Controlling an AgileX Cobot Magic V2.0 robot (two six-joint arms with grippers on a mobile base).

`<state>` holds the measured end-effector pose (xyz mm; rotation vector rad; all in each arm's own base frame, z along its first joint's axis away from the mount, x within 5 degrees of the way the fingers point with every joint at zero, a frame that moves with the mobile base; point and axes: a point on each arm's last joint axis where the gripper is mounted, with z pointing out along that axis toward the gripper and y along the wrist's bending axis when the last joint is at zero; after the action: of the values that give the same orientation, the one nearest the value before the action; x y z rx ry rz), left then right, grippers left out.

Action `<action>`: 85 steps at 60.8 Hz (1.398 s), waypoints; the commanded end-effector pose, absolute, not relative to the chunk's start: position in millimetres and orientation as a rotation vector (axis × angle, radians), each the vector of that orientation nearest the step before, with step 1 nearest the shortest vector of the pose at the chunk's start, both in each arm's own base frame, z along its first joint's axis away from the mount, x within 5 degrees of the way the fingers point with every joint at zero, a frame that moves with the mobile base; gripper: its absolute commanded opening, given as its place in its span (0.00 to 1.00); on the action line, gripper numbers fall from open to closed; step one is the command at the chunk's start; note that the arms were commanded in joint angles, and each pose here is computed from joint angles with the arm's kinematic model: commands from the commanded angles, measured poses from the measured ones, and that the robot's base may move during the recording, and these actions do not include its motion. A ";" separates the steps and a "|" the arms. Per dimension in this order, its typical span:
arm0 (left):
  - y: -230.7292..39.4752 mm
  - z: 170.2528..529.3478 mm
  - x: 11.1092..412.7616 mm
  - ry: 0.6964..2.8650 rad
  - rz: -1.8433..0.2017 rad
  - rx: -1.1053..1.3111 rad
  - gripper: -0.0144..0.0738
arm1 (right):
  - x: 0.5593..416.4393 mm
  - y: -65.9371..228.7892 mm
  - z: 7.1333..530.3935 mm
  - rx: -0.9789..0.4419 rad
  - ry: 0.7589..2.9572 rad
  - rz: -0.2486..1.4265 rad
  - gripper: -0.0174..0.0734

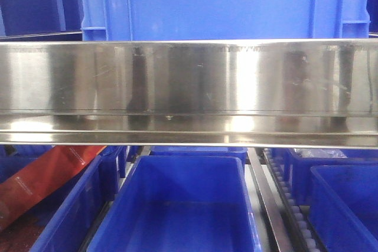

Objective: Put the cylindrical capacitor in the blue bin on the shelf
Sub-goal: 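Extend the left gripper with the orange cylinder over a blue bin, then lower the orange cylinder into the blue bin and open the left gripper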

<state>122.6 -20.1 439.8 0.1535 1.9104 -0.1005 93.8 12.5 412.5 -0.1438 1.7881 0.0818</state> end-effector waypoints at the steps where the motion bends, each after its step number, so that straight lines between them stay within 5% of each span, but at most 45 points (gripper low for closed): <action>1: -21.0 443.8 121.9 1.881 -0.113 0.153 0.04 | 93.8 12.3 415.6 -0.145 1.760 0.076 0.02; 52: -28.3 455.0 130.3 1.769 -0.153 0.184 0.04 | 93.8 12.3 415.6 -0.145 1.760 0.076 0.02; 71: -94.8 494.3 179.4 1.743 -0.306 0.478 0.04 | 93.8 12.3 415.6 -0.145 1.760 0.076 0.02; 85: -175.1 505.5 233.3 1.752 -0.400 0.642 0.04 | 93.8 12.3 415.6 -0.145 1.760 0.076 0.02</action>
<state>220.6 -151.7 504.7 0.6032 1.7603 -0.3678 93.8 12.5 412.5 -0.1438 1.7881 0.0818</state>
